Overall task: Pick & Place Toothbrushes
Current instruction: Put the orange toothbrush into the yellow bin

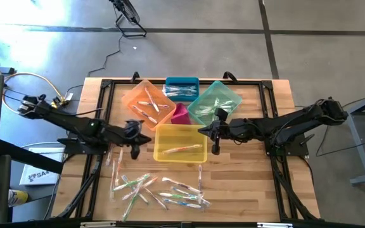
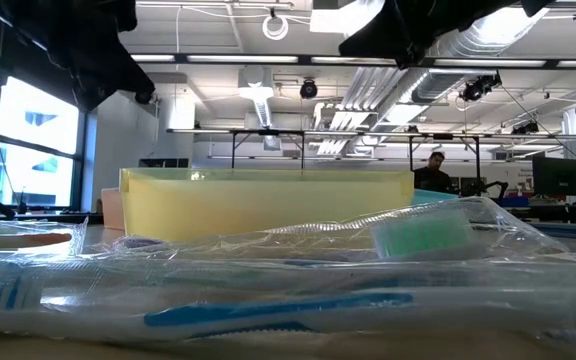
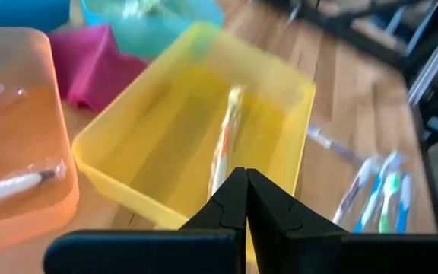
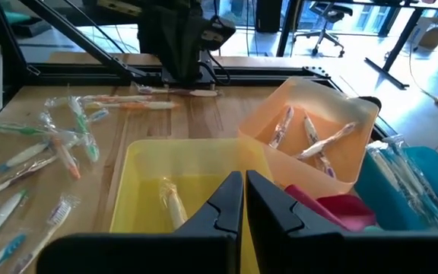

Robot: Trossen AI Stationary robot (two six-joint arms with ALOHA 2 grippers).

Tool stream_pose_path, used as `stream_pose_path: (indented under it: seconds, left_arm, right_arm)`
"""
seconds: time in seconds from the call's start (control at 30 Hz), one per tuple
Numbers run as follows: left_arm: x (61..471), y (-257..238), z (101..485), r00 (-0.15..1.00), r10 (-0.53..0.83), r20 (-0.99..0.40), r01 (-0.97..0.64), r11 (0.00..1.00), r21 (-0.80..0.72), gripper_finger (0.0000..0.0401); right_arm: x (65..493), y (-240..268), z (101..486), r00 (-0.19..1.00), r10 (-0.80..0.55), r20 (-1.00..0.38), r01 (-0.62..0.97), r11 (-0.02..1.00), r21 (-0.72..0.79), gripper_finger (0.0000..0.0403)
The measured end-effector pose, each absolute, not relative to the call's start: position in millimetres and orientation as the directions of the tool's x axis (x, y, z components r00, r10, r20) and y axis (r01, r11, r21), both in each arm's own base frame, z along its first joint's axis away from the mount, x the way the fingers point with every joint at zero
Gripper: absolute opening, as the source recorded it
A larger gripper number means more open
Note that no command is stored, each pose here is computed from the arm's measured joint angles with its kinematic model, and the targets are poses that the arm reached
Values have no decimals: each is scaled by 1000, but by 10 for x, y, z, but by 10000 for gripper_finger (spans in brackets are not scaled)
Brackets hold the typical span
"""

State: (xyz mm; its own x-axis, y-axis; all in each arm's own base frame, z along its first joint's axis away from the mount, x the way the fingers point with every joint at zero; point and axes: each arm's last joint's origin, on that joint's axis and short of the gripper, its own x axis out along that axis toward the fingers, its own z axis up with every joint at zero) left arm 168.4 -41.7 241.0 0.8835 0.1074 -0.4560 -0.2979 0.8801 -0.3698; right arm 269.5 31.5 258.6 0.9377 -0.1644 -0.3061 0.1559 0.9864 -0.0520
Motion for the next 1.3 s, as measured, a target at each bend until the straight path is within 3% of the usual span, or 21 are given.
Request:
stream_pose_path:
  seconds: [0.17,0.63,0.77,0.93,1.13,1.3]
  left_arm:
    - [1826,-500,2506,825,89,-558,-304,902,-306,0]
    - [2023,-1107,2646,764,-64,-642,-74,980,-185,0]
    - [2057,-1262,2615,749,-85,-658,-86,971,-223,0]
    - [2194,-1384,2580,701,-47,-712,-102,981,-165,0]
    - [2311,-1476,2536,589,4,-808,-167,979,-116,0]
    - [2441,-1611,2500,518,-34,-855,-157,978,-135,0]
  right_arm:
    - [2691,315,2573,933,-165,-318,167,986,-21,10]
    - [2690,320,2574,934,-164,-318,182,983,29,10]
    - [2690,320,2574,934,-163,-318,183,983,31,10]
    - [2690,320,2574,934,-164,-318,182,983,30,10]
    - [2690,319,2574,934,-164,-319,182,983,29,10]
    - [2687,319,2568,931,-165,-326,182,983,24,10]
